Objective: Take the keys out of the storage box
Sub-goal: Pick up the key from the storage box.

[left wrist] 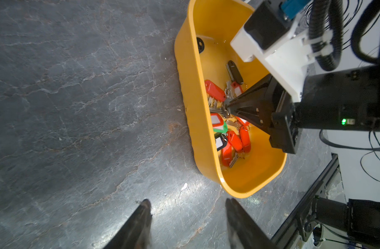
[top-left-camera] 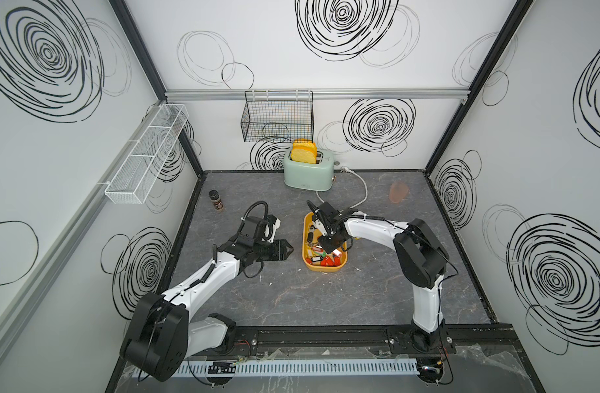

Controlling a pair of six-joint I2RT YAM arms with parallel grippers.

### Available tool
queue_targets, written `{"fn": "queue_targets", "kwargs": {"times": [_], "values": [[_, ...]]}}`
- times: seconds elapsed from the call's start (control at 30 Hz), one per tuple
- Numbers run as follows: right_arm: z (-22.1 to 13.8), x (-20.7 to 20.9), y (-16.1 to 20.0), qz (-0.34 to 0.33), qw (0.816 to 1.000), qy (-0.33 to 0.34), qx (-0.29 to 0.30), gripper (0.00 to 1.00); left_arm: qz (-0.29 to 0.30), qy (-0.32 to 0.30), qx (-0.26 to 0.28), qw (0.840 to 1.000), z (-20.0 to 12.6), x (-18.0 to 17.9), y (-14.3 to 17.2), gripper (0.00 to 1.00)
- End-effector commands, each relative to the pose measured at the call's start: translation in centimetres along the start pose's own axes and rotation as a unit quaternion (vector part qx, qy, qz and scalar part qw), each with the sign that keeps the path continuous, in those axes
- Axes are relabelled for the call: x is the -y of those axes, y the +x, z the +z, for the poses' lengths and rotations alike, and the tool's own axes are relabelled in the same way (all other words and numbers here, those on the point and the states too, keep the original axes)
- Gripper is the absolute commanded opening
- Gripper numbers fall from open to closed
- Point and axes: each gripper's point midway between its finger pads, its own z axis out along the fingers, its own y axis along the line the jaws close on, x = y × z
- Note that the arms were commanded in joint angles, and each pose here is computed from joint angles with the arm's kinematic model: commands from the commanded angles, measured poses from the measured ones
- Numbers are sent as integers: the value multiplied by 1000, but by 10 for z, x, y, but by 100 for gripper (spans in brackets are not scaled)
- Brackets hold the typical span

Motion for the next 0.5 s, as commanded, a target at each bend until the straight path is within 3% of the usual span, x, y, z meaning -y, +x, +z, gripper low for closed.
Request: {"fn": "queue_targets", "kwargs": {"times": [0.0,0.47], "values": [[-2,-1,-1,-4,1000,5,-6,6,7,10,21,1000,-5,3,-8,60],[-61,9,-34,34,996,-24,83,2,7,19,28,999,-5,8,-14,60]]}}
